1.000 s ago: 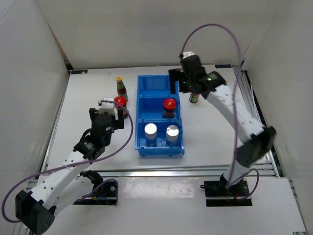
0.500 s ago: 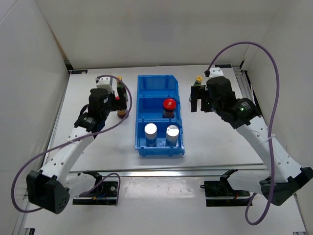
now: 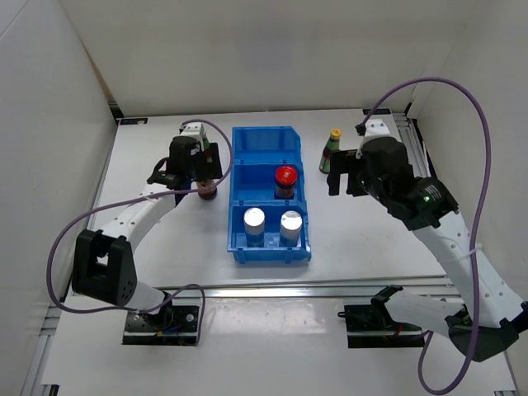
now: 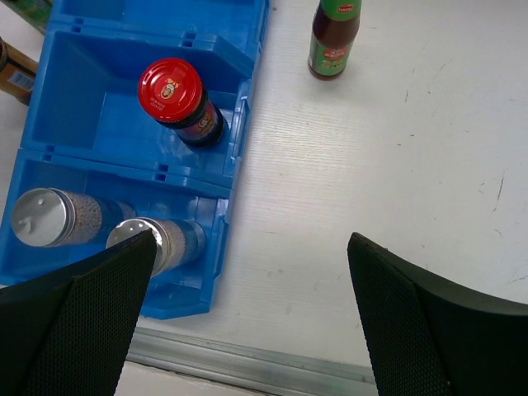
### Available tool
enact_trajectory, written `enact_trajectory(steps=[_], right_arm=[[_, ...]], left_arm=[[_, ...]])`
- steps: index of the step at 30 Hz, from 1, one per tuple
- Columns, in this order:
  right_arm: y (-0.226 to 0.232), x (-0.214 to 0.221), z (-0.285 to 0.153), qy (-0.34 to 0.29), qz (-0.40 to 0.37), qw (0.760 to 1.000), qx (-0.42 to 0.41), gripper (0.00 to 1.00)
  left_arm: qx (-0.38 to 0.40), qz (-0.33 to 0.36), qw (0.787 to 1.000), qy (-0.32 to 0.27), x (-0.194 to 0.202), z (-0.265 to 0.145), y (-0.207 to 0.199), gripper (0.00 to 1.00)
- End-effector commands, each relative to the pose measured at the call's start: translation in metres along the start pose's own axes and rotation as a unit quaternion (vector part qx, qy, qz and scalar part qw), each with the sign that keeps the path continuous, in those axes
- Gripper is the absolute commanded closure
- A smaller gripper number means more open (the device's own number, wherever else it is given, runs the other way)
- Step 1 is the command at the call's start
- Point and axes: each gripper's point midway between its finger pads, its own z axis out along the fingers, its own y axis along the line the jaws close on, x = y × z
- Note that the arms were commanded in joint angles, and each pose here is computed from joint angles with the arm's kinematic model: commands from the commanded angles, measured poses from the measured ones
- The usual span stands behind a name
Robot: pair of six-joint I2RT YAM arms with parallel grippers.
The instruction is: Organize the condiment bottles
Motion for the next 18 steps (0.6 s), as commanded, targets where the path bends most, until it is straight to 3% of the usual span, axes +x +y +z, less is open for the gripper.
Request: enact_trajectory(steps=[1,18], right_arm=[[-0.003,-0.002,-0.008,-0.010,-0.001,1.000,-0.004,0.00],[-0.002,-0.001,-0.006,0.001,-0.013,1.000,-0.005,0.00]], left_arm=[[-0.007,-0.003,1.000,-0.025,-0.023,-0.003,0.002,0.01],[-0.037,-0.001,0.999,0.008,-0.001,0.022,0.021,0.01]])
